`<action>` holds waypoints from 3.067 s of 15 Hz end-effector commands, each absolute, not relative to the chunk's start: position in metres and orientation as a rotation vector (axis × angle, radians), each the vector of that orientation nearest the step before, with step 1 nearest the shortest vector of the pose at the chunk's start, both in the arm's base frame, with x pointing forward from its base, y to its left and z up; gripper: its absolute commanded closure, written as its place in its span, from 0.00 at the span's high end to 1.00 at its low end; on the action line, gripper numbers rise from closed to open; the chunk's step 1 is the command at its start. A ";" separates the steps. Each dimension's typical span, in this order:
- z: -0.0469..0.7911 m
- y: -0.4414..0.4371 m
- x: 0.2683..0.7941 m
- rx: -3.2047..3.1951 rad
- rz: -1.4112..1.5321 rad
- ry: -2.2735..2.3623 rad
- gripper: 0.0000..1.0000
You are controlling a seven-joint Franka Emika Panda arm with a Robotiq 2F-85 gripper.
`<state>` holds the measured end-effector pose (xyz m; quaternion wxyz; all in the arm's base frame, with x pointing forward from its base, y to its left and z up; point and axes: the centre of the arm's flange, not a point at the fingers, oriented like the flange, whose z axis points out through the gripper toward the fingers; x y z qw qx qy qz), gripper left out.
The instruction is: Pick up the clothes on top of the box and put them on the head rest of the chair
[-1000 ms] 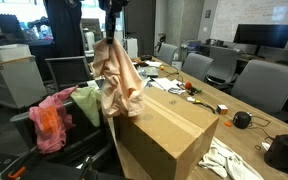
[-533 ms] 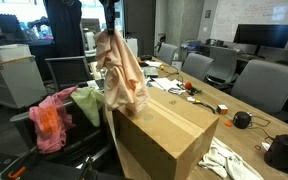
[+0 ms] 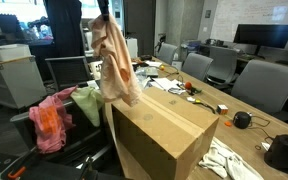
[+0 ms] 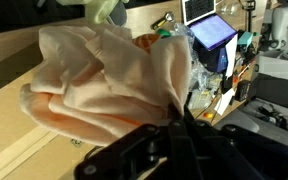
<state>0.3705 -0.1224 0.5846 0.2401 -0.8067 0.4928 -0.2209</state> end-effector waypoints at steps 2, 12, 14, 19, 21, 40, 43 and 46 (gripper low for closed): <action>0.611 -0.104 0.343 -2.192 -0.743 1.269 0.01; 0.620 -0.074 0.338 -2.395 -0.735 0.947 0.01; 0.619 -0.062 0.338 -2.471 -0.704 0.843 0.01; 0.621 -0.042 0.336 -2.563 -0.669 0.664 0.01; 0.625 -0.035 0.333 -2.586 -0.672 0.611 0.01; 0.659 0.043 0.374 -2.769 -0.611 0.214 0.01; 0.660 0.055 0.384 -2.795 -0.600 0.178 0.01; 0.661 0.061 0.391 -2.813 -0.592 0.153 0.01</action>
